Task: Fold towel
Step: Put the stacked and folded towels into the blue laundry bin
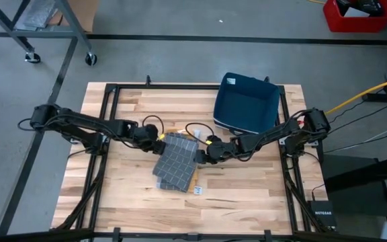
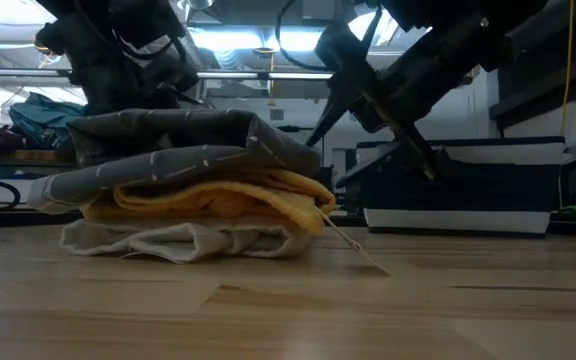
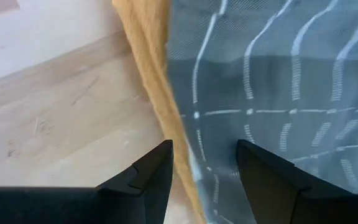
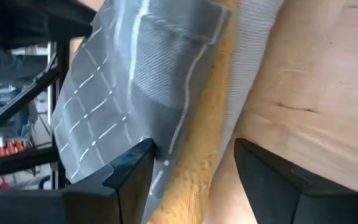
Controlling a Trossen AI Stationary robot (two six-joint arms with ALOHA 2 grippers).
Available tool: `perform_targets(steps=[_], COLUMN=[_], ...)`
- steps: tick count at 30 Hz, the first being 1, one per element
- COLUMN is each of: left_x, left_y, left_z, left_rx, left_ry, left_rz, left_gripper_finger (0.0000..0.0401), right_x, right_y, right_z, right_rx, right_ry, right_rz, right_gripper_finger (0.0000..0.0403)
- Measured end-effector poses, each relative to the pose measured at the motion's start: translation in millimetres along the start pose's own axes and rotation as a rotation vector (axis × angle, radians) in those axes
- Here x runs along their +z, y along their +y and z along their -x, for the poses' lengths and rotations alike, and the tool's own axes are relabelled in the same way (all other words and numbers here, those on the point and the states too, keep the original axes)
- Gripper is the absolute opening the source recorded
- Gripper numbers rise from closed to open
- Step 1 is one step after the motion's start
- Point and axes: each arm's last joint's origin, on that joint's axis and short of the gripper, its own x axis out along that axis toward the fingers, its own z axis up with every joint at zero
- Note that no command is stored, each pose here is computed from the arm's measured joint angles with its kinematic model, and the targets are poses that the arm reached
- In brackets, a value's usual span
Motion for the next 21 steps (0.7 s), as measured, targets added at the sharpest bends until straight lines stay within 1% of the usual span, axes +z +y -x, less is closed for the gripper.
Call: perform_targets(steps=[2,8,12,17,21], left_x=[-2.0,-1.2,-1.7,-3.0,-4.5], left_y=[-0.9,-8.5,-6.6,-3.2,1.2], left_z=[-6.5,-22.6,-30.3,-35.8,-36.0], left_rx=[0.015,-0.027,0.002,0.043,0.091], left_ry=[0.001,-0.019,-0.009,0.007,0.026], left_rz=[-0.01,-0.024,-0.031,-0.047,-0.057], left_gripper_finger=[0.0168,0.0168,0.0169,0.0169,0.0169], right_x=[-0.2,-1.4,-1.1,-1.3,-1.8], right_y=[-1.9,-5.7,-3.6,-9.2,-10.4], right_z=[-2.2,-12.0,-14.0,-13.7,-13.5], right_rx=[-0.01,-0.024,-0.028,-0.088,-0.105], right_ry=[-0.004,-0.003,-0.004,-0.014,-0.002], right_rz=[-0.024,-0.072,-0.101,-0.138,-0.153], right_gripper_finger=[0.0227,0.0227,0.0227,0.0227,0.0227])
